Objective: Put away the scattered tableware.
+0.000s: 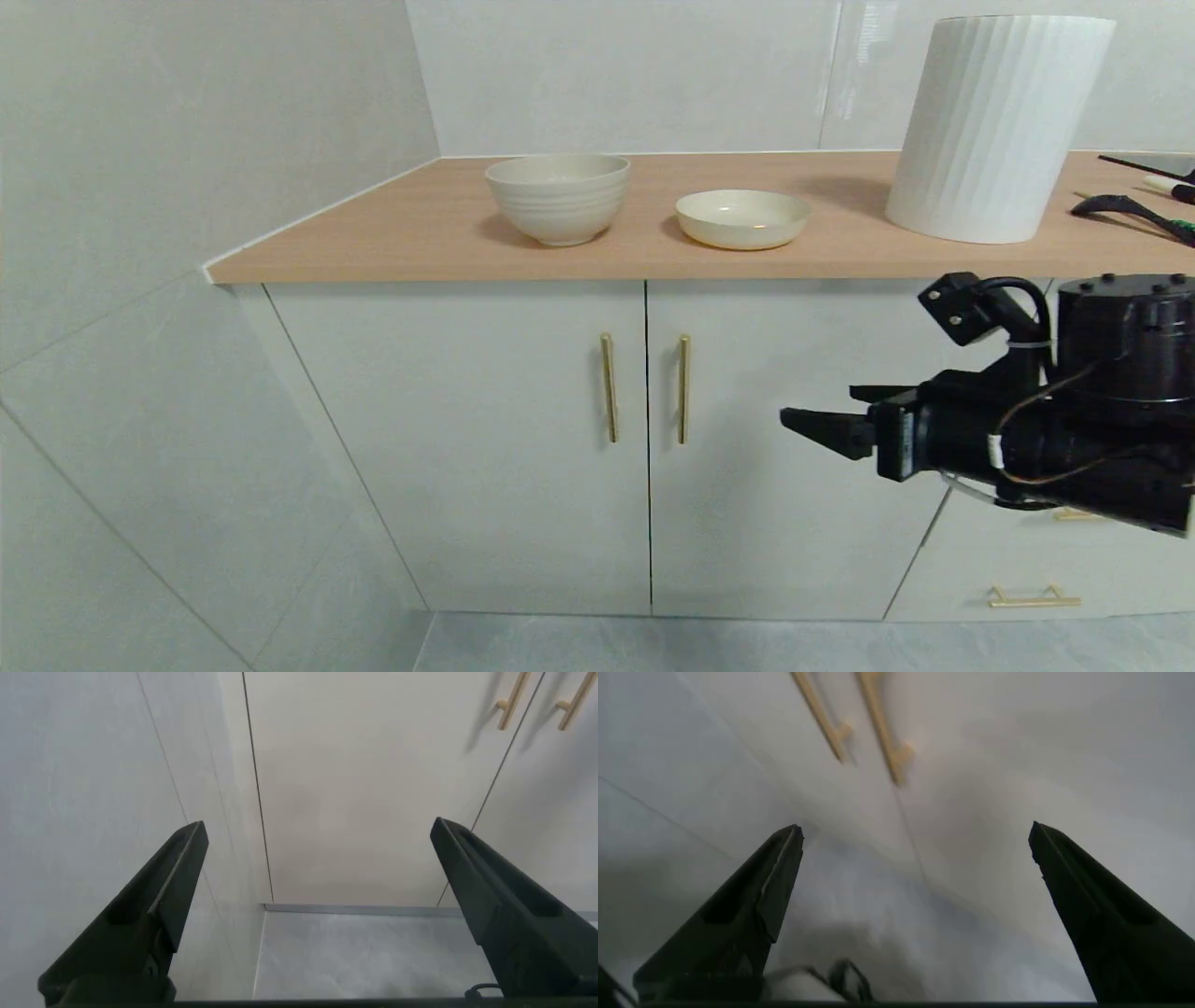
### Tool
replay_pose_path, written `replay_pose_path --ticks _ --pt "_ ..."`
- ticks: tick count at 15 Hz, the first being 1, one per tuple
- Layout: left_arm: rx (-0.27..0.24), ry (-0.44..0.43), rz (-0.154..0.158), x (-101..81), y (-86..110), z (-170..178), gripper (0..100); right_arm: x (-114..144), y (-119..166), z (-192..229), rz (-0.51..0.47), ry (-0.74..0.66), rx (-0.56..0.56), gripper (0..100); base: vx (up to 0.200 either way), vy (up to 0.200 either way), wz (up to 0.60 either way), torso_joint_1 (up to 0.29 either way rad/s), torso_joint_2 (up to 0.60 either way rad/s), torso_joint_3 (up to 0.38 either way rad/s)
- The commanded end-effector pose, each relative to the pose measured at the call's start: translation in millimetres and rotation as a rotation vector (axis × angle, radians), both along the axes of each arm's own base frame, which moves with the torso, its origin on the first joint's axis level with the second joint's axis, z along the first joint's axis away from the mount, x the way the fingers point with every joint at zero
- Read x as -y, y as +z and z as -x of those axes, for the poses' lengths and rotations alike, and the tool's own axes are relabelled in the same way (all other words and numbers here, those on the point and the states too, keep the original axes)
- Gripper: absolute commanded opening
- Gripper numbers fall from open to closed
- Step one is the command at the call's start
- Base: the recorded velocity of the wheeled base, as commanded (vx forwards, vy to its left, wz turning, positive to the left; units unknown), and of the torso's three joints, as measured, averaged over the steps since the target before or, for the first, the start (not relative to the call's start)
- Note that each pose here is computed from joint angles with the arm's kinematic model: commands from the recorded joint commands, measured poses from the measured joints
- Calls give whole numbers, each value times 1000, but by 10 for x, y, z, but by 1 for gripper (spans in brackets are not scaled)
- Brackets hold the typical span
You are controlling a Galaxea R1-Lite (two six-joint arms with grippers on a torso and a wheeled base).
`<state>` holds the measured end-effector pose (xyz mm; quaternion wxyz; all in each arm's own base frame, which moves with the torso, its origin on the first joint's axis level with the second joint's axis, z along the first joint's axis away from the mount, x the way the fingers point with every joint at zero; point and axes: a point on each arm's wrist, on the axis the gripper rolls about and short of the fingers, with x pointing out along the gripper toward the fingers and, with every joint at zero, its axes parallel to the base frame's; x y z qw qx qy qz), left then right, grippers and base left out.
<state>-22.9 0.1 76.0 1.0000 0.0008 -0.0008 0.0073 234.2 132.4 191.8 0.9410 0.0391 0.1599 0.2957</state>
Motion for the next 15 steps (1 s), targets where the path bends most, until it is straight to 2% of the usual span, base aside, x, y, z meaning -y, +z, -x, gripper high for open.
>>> replay_pose_path --ticks 1,3,4,7,10,12,15 --pt "0 1 0 0 0 0 100 -312 -347 -236 -10 34 -56 100 0 0 0 0 0 0" --pt "0 1 0 0 0 0 100 -489 -362 -286 -142 49 -54 100 0 0 0 0 0 0" --pt "0 1 0 0 0 0 100 -550 -401 -323 -174 52 -65 100 0 0 0 0 0 0" --pt "0 1 0 0 0 0 100 -710 -539 -453 -180 65 -66 100 0 0 0 0 0 0" --pt "0 1 -1 0 0 0 100 -847 -619 -612 -220 43 26 100 0 0 0 0 0 0" --pt "0 1 0 0 0 0 100 -936 -681 -704 -215 0 38 100 0 0 0 0 0 0" --pt "0 1 0 0 0 0 100 -992 -738 -760 -179 13 59 100 0 0 0 0 0 0"
